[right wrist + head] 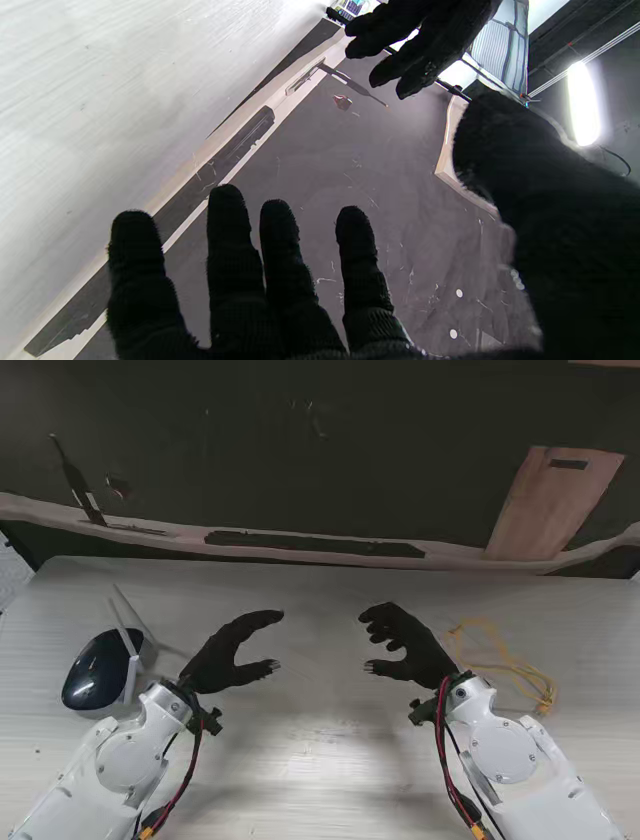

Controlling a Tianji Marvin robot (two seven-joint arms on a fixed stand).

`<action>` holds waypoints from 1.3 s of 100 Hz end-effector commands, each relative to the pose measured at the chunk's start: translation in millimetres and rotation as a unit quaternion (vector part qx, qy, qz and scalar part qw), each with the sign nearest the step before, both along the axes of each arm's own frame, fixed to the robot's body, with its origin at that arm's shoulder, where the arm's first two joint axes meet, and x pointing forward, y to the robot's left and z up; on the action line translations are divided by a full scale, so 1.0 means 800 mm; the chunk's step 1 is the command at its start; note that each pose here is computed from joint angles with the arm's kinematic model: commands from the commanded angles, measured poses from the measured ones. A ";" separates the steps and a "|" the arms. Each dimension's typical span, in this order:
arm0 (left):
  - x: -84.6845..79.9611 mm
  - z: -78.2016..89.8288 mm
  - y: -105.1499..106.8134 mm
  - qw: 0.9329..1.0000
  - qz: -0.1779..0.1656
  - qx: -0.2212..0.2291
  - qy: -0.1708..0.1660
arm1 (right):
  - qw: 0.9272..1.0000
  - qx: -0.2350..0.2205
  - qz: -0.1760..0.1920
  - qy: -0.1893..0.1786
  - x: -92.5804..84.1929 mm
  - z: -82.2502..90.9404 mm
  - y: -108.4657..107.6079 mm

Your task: Untangle the Ethernet cable and plug it into the router

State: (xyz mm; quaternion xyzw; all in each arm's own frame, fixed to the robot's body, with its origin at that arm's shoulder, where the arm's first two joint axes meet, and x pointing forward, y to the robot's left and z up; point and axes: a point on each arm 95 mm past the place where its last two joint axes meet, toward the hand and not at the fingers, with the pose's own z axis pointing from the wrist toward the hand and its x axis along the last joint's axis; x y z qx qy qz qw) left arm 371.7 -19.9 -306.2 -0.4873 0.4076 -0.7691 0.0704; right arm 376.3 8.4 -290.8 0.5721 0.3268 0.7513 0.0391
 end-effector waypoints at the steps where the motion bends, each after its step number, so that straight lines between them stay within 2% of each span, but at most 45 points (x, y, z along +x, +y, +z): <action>1: -0.004 -0.003 -0.003 1.000 -0.002 0.001 0.007 | 1.000 0.001 0.012 -0.002 -0.003 0.002 0.005; 29: -0.002 -0.007 -0.004 1.000 0.005 0.000 0.014 | 1.000 -0.009 0.001 -0.005 0.001 0.001 0.000; 39: 0.000 -0.010 -0.005 1.000 0.005 -0.001 0.020 | 0.999 -0.041 -0.004 -0.023 0.011 0.006 -0.012; 49: 0.001 -0.012 -0.006 1.000 0.004 -0.002 0.029 | 0.994 -0.096 -0.009 -0.042 0.026 0.017 -0.034; 61: 0.001 -0.013 -0.006 0.999 0.006 0.001 0.033 | 0.978 -0.192 -0.022 -0.074 0.049 0.031 -0.067; 67: 0.001 -0.014 -0.007 0.999 0.005 0.002 0.036 | 0.970 -0.226 -0.035 -0.082 0.061 0.036 -0.082; 79: 0.001 -0.014 -0.005 0.999 0.005 0.007 0.036 | 0.961 -0.262 -0.057 -0.065 0.090 0.047 -0.111; 91: 0.002 -0.014 -0.003 0.999 0.010 0.007 0.036 | 0.945 -0.312 -0.090 -0.046 0.123 0.048 -0.140; 108: 0.004 -0.015 -0.002 0.999 0.014 0.006 0.039 | 0.922 -0.363 -0.131 0.006 0.160 0.025 -0.168; 130: 0.004 -0.016 -0.002 0.999 0.015 0.012 0.047 | 0.904 -0.386 -0.177 0.056 0.181 -0.018 -0.186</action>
